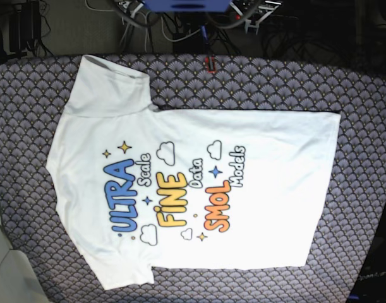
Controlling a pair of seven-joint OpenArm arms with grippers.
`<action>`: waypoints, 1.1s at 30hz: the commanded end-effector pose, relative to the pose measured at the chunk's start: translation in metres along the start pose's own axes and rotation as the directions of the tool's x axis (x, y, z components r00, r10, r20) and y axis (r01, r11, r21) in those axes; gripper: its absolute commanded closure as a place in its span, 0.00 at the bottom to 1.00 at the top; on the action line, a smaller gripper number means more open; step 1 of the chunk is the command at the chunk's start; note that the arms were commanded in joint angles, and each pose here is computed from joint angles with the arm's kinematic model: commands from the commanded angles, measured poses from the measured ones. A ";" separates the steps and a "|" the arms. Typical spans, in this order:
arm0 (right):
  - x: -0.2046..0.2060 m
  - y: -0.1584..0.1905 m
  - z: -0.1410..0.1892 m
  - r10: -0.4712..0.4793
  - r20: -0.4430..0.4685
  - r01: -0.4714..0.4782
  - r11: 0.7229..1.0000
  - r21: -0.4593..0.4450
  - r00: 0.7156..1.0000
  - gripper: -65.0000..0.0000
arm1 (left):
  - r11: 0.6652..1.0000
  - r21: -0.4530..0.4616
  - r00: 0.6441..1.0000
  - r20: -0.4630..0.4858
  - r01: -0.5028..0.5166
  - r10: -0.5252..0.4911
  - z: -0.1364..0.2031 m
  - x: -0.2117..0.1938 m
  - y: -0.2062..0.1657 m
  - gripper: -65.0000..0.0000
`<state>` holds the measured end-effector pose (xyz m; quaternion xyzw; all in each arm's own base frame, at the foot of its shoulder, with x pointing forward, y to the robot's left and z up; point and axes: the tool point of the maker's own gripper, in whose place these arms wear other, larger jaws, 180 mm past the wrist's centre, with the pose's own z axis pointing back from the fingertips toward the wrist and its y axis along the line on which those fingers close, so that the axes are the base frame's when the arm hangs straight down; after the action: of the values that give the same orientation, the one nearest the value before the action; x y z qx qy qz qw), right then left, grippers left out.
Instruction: Fold the T-shirt properly
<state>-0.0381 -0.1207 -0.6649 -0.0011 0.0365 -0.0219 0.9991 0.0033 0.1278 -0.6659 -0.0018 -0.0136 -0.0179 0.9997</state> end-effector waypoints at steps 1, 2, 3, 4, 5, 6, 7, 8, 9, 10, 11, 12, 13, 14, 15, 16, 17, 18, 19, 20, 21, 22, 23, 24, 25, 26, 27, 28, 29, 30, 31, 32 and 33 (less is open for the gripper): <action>-0.004 0.002 0.000 -0.001 0.011 0.000 1.000 0.010 1.000 1.00 | 1.000 -0.001 1.000 -0.009 0.005 -0.005 0.000 -0.005 0.000 0.99; -0.010 0.001 0.000 0.001 0.018 -0.001 1.000 0.009 1.000 1.00 | 1.000 0.009 1.000 -0.019 0.006 -0.006 0.000 -0.012 0.007 0.99; -0.010 0.000 0.001 0.001 0.035 -0.001 1.000 0.006 0.999 1.00 | 1.000 0.013 1.000 -0.021 0.006 -0.006 0.001 -0.016 0.011 0.99; -0.010 -0.002 0.001 0.001 0.052 -0.001 1.000 0.004 0.999 1.00 | 1.000 0.015 1.000 -0.007 0.007 -0.007 0.001 -0.013 0.012 0.99; -0.013 -0.003 0.002 0.001 0.060 -0.001 1.000 0.002 0.998 1.00 | 1.000 0.018 1.000 0.005 0.009 -0.009 0.001 -0.012 0.014 0.99; -0.017 -0.004 0.003 0.001 0.068 -0.001 1.000 0.001 0.998 1.00 | 1.000 0.018 1.000 0.016 0.010 -0.010 0.002 -0.015 0.015 0.99; -0.022 -0.005 0.005 0.002 0.074 -0.002 1.000 0.000 0.997 1.00 | 1.000 0.025 1.000 0.027 0.013 -0.014 0.004 -0.018 0.020 0.99; -0.026 -0.006 0.006 0.002 0.085 -0.002 1.000 -0.001 0.996 1.00 | 0.999 0.035 0.999 0.044 0.017 -0.019 0.006 -0.020 0.027 0.99; -0.030 -0.007 0.008 0.004 0.094 -0.004 1.000 -0.003 0.996 1.00 | 0.999 0.044 0.998 0.064 0.022 -0.025 0.009 -0.020 0.033 0.99; -0.031 -0.008 0.010 0.004 0.108 -0.004 1.000 -0.004 0.994 1.00 | 0.998 0.048 0.997 0.074 0.026 -0.030 0.011 -0.025 0.036 0.99; -0.035 -0.008 0.013 0.005 0.117 -0.004 1.000 -0.005 0.993 1.00 | 0.998 0.051 0.995 0.095 0.030 -0.035 0.014 -0.024 0.039 0.99; -0.040 -0.009 0.016 0.007 0.127 -0.006 1.000 -0.006 0.992 1.00 | 0.998 0.055 0.992 0.121 0.036 -0.042 0.019 -0.024 0.042 0.99; -0.040 -0.011 0.020 0.008 0.147 -0.007 1.000 -0.009 0.989 1.00 | 0.997 0.062 0.988 0.145 0.043 -0.052 0.024 -0.024 0.047 0.99; -0.041 -0.017 0.025 0.014 0.167 -0.011 1.000 -0.018 0.986 1.00 | 0.996 0.069 0.983 0.170 0.051 -0.062 0.031 -0.025 0.052 0.99; -0.044 -0.021 0.031 0.019 0.184 -0.015 1.000 -0.025 0.983 1.00 | 0.996 0.071 0.976 0.205 0.060 -0.073 0.039 -0.021 0.053 0.99; -0.042 -0.024 0.037 0.024 0.210 -0.018 0.999 -0.030 0.977 1.00 | 0.995 0.072 0.968 0.239 0.065 -0.080 0.046 -0.016 0.054 0.99; -0.043 -0.027 0.044 0.028 0.235 -0.021 0.999 -0.034 0.972 1.00 | 0.995 0.071 0.958 0.272 0.074 -0.090 0.057 -0.014 0.054 0.99; -0.042 -0.034 0.054 0.039 0.265 -0.028 0.999 -0.046 0.963 1.00 | 0.994 0.074 0.947 0.305 0.083 -0.102 0.067 -0.010 0.055 0.99; -0.041 -0.042 0.065 0.055 0.293 -0.039 0.997 -0.059 0.955 1.00 | 0.992 0.076 0.931 0.345 0.096 -0.117 0.080 -0.004 0.055 0.99; -0.038 -0.047 0.075 0.067 0.322 -0.047 0.997 -0.068 0.945 1.00 | 0.992 0.075 0.916 0.380 0.104 -0.125 0.091 0.003 0.053 0.99; -0.036 -0.049 0.087 0.073 0.349 -0.051 0.996 -0.073 0.934 1.00 | 0.991 0.073 0.904 0.407 0.110 -0.130 0.103 0.005 0.051 0.99; -0.035 -0.052 0.097 0.083 0.372 -0.058 0.995 -0.080 0.925 1.00 | 0.990 0.072 0.889 0.436 0.119 -0.138 0.115 0.010 0.049 0.99; -0.032 -0.058 0.110 0.103 0.398 -0.072 0.993 -0.092 0.912 1.00 | 0.989 0.071 0.872 0.466 0.131 -0.149 0.128 0.014 0.047 0.99; -0.026 -0.061 0.124 0.121 0.429 -0.086 0.991 -0.100 0.895 1.00 | 0.988 0.070 0.854 0.496 0.140 -0.157 0.142 0.020 0.045 0.99; -0.021 -0.063 0.138 0.137 0.454 -0.098 0.989 -0.108 0.880 1.00 | 0.986 0.067 0.839 0.520 0.151 -0.164 0.155 0.022 0.042 0.99; -0.019 -0.065 0.149 0.149 0.474 -0.109 0.988 -0.112 0.868 1.00 | 0.985 0.065 0.822 0.544 0.157 -0.167 0.167 0.027 0.039 0.99; -0.015 -0.070 0.164 0.163 0.497 -0.115 0.985 -0.127 0.852 1.00 | 0.984 0.064 0.804 0.569 0.169 -0.175 0.181 0.031 0.036 0.99; -0.010 -0.076 0.178 0.177 0.521 -0.119 0.983 -0.143 0.835 1.00 | 0.982 0.063 0.784 0.593 0.180 -0.181 0.195 0.036 0.033 0.99; -0.003 -0.078 0.194 0.184 0.549 -0.118 0.981 -0.154 0.815 1.00 | 0.980 0.065 0.761 0.621 0.188 -0.187 0.208 0.043 0.031 0.99; 0.003 -0.083 0.206 0.190 0.569 -0.113 0.979 -0.168 0.800 1.00 | 0.978 0.069 0.746 0.637 0.194 -0.193 0.220 0.046 0.031 0.99; 0.012 -0.088 0.222 0.198 0.600 -0.104 0.977 -0.187 0.775 1.00 | 0.978 0.081 0.723 0.663 0.192 -0.197 0.234 0.054 0.033 0.99; 0.023 -0.091 0.238 0.205 0.629 -0.095 0.974 -0.204 0.750 1.00 | 0.979 0.089 0.699 0.689 0.181 -0.192 0.249 0.062 0.036 0.99; 0.034 -0.096 0.254 0.213 0.659 -0.083 0.971 -0.223 0.722 1.00 | 0.983 0.088 0.680 0.712 0.159 -0.173 0.262 0.070 0.039 0.99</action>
<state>0.0039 -0.2179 -0.4225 -0.0952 -0.3078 0.0605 0.9447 0.0681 0.1655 -0.4083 0.0027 -0.3954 -0.1050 0.9125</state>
